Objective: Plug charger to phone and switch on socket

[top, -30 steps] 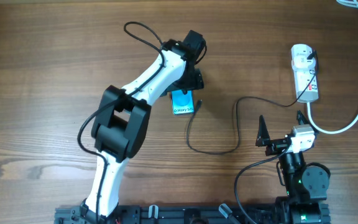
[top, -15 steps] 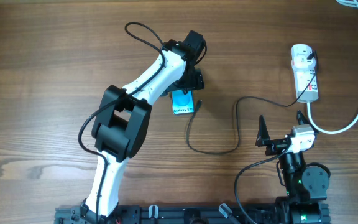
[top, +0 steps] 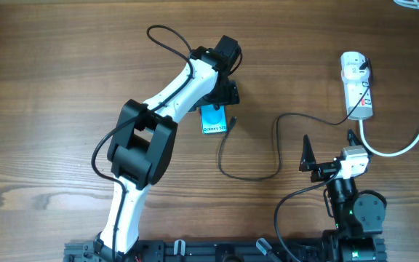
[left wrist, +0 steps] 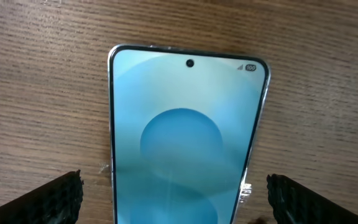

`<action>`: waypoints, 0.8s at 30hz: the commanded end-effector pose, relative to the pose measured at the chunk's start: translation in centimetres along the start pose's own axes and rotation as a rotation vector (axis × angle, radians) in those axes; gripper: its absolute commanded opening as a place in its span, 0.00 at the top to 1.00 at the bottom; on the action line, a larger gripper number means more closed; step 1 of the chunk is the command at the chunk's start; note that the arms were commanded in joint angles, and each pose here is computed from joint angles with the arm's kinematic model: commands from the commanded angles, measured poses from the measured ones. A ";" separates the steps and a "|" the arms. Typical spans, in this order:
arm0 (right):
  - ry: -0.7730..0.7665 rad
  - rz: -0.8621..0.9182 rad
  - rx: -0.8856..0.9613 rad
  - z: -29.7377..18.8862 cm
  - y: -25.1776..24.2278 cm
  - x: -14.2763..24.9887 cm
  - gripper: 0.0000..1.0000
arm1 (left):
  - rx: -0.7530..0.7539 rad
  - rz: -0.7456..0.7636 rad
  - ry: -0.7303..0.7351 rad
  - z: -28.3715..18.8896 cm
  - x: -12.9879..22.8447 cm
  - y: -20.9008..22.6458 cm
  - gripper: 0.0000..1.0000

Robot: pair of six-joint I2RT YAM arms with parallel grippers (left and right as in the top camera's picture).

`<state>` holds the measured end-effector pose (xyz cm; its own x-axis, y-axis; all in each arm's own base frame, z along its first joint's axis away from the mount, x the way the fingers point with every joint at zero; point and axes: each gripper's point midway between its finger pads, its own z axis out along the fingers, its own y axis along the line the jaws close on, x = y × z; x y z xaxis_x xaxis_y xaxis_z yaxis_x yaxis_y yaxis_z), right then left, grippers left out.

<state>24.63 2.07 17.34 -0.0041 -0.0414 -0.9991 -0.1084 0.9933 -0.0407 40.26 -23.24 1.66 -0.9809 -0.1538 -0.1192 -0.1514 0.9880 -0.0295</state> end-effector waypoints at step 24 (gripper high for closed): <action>-0.007 0.016 0.014 0.0 -0.3 -0.1 0.00 | 0.014 0.071 0.045 2.6 1.7 0.1 0.12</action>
<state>24.63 2.07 17.34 -0.0041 -0.0410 -0.9992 -0.1084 0.9933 -0.0403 39.76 -23.14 0.00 -0.9881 -0.1048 -0.1126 -0.1020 0.9943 -0.0304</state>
